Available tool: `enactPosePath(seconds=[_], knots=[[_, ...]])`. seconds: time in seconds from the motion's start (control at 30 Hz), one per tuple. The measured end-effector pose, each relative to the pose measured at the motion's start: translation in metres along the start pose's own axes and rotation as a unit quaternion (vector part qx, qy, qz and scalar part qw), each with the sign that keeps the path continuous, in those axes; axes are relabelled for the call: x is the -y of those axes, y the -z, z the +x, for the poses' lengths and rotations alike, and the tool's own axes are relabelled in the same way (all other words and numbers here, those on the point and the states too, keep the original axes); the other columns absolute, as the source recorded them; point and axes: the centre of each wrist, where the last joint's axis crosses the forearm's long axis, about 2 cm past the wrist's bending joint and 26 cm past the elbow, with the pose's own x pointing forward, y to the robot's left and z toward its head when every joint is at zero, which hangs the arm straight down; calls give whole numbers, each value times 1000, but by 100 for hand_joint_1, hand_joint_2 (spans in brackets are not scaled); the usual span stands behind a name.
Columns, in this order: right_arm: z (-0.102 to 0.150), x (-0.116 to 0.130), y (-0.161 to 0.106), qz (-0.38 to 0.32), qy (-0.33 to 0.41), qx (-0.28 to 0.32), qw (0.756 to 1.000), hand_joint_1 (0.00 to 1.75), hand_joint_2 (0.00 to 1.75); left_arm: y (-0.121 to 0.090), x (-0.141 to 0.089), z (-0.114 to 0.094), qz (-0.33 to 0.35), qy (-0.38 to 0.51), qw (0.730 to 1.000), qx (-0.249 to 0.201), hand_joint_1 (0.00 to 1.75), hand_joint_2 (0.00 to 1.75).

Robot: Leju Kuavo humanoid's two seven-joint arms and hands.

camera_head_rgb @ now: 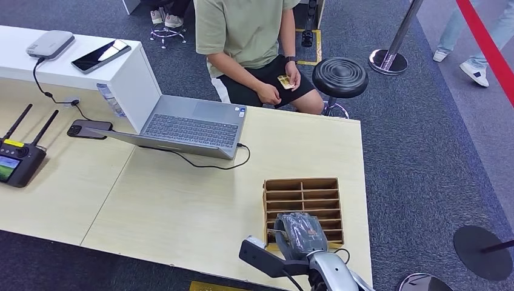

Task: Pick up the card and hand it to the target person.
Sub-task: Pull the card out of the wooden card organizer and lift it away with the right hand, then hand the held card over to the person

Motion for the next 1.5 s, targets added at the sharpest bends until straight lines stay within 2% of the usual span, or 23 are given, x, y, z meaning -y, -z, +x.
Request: enactPosePath(seconds=[0.2, 0.63, 0.87, 1.0, 1.13, 1.5], knots=[[1, 6, 4, -13, 4, 5, 1000, 159, 175, 0, 0, 0, -1, 2, 1000, 1, 0, 175], [16, 71, 43, -155, 28, 67, 985, 159, 175, 0, 1, 1, -12, 21, 1000, 7, 0, 175], [16, 93, 60, -234, 33, 93, 967, 159, 175, 0, 1, 1, -19, 38, 999, 12, 0, 175], [5, 97, 74, -293, 6, 102, 951, 159, 175, 0, 1, 1, -21, 51, 998, 18, 0, 175], [-8, 95, 88, -319, -31, 88, 943, 159, 175, 0, 2, 1, -24, 64, 997, 23, 0, 175], [-44, 89, 117, -327, -105, 37, 938, 159, 175, -1, 2, 0, -27, 92, 995, 28, 0, 175]])
